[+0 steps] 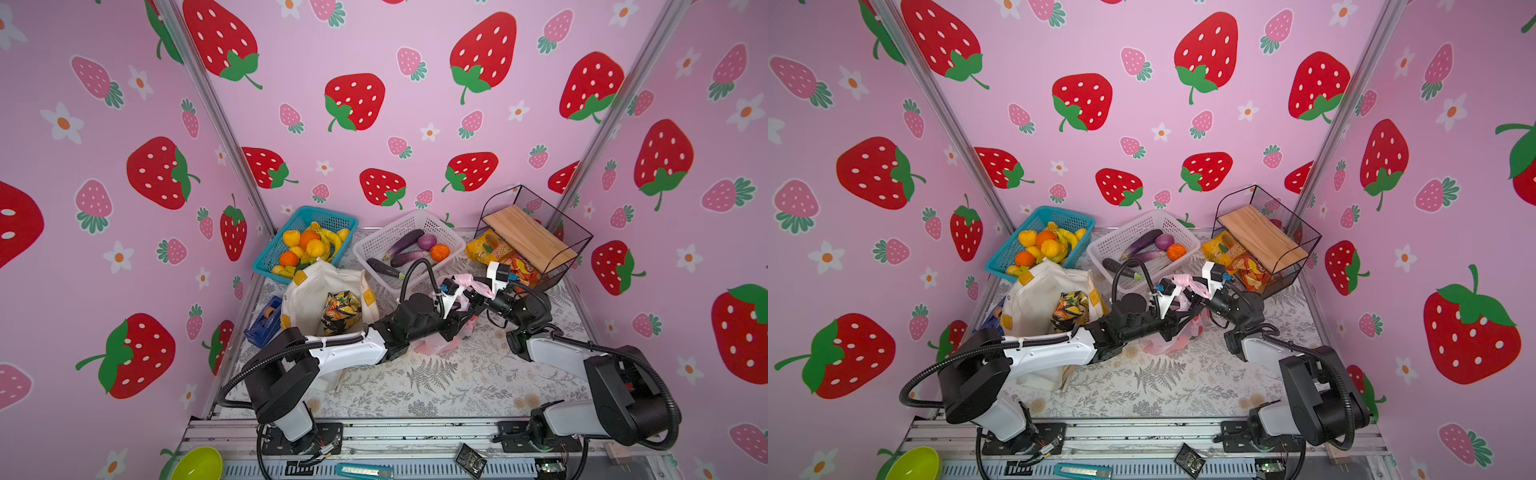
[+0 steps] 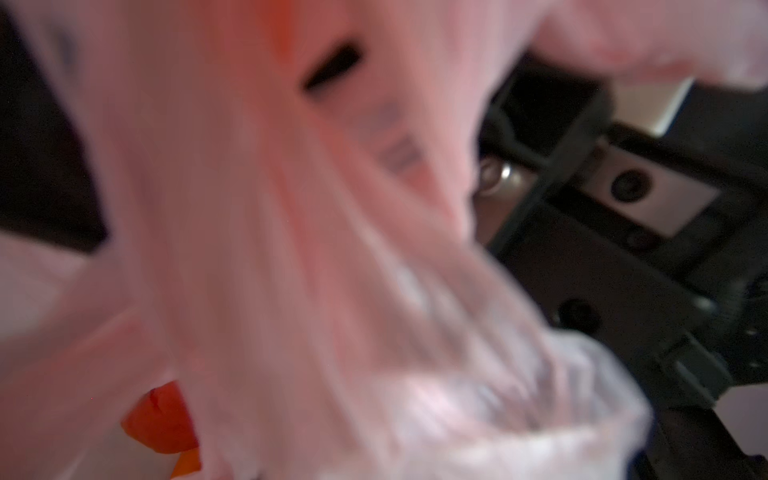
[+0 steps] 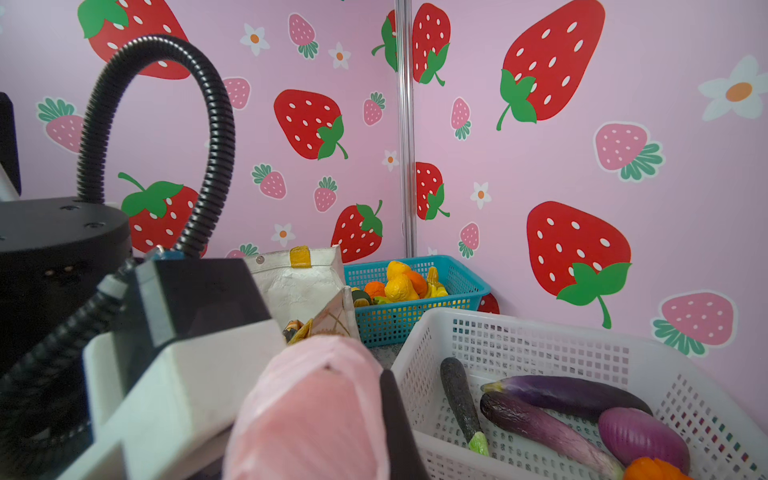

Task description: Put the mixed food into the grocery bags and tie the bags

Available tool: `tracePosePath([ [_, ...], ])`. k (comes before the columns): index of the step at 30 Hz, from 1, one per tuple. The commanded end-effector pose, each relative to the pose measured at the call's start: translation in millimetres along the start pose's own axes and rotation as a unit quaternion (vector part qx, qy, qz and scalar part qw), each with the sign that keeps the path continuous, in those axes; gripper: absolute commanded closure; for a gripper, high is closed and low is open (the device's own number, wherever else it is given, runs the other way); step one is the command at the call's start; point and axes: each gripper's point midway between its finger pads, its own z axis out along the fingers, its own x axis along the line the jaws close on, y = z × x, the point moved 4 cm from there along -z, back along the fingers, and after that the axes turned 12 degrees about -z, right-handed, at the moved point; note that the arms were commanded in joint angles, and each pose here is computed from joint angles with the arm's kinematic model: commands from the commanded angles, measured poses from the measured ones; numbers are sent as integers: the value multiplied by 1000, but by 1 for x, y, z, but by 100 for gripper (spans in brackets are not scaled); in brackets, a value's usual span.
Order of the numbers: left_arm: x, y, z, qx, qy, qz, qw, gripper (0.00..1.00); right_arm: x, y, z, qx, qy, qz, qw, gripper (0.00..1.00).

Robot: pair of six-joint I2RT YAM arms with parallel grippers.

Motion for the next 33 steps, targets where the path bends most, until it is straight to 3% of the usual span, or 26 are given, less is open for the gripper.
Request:
tracePosePath([
  [1,-12,18,-3,-38,-20,7,999,50,6,5,-2,-16,11,4,1000,100],
  [9,-14,13,-29,-23,-12,49,998,30,9,-3,-9,-11,17,-4,1000,100],
  [24,-26,39,-88,-29,-2,98,995,21,10,-3,-9,-16,27,-13,999,100],
  [28,-22,55,-102,-47,-16,54,997,24,11,-1,-9,-18,30,-16,999,100],
  [33,1,72,-104,-42,-16,-73,996,40,11,1,-9,-21,33,-21,999,100],
])
